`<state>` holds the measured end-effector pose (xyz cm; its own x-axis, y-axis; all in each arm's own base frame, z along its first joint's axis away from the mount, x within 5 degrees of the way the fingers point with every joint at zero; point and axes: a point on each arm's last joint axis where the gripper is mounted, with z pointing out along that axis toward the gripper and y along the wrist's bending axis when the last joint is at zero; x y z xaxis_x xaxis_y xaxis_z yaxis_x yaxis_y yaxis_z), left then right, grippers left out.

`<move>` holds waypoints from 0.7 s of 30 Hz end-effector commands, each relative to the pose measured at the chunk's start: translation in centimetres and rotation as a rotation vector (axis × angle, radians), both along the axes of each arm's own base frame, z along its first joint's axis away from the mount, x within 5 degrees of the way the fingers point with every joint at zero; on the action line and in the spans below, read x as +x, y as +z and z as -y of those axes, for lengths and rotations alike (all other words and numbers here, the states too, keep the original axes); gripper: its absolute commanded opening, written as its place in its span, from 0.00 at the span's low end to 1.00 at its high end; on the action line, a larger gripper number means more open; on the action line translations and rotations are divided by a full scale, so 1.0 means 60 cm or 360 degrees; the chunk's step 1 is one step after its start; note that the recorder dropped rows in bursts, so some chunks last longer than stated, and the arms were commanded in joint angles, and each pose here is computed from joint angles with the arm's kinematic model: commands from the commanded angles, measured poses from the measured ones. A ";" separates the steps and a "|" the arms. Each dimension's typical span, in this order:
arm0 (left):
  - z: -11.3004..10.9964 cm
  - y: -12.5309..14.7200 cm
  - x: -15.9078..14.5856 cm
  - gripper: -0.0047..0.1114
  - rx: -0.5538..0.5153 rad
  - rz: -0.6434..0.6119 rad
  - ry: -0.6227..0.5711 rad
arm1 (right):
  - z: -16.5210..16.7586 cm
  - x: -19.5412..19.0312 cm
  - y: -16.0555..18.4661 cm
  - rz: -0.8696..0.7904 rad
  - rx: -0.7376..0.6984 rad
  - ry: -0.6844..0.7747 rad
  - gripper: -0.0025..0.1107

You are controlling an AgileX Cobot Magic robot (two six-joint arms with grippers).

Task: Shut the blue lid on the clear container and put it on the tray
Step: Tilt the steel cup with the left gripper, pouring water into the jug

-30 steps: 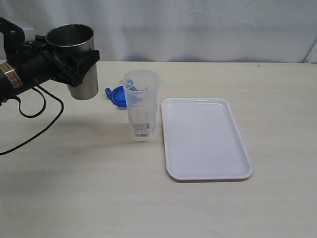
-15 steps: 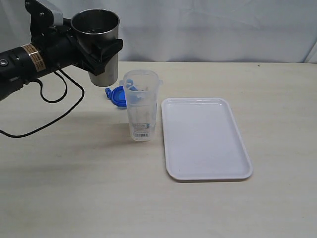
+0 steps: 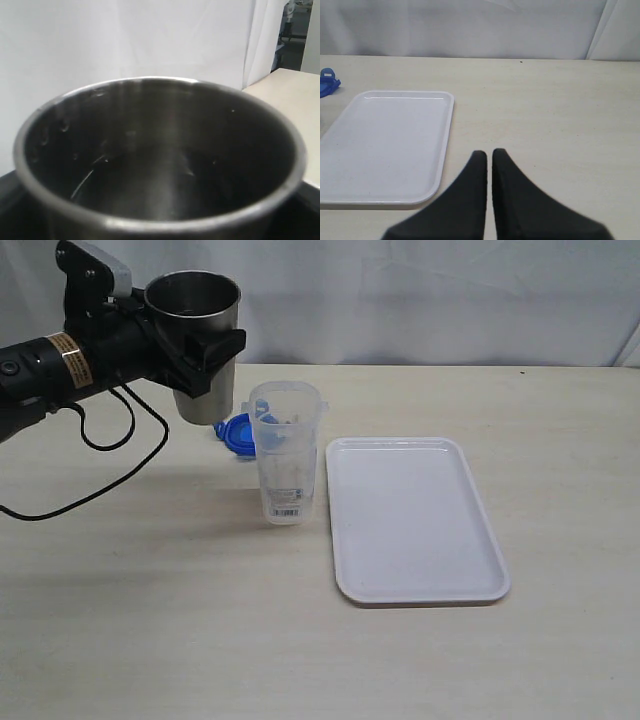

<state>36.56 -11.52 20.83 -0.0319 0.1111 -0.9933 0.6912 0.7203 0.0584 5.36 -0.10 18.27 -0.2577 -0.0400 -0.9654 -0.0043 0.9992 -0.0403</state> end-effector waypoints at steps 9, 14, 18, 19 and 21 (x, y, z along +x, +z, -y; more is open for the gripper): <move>0.031 0.030 -0.009 0.04 -0.0177 0.0024 -0.0069 | 0.000 0.000 0.000 0.0020 -0.0014 0.0006 0.06; 0.035 0.031 -0.009 0.04 -0.0159 0.0064 -0.0066 | 0.000 0.000 0.000 0.0020 -0.0014 0.0006 0.06; 0.036 0.031 -0.010 0.04 -0.0060 0.0152 -0.0077 | 0.000 0.000 0.000 0.0020 -0.0014 0.0006 0.06; 0.036 0.031 -0.010 0.04 -0.0049 0.0164 -0.0078 | 0.000 0.000 0.000 0.0020 -0.0014 0.0006 0.06; 0.036 0.031 -0.010 0.04 -0.0018 0.0195 -0.0080 | 0.000 0.000 0.000 0.0020 -0.0014 0.0006 0.06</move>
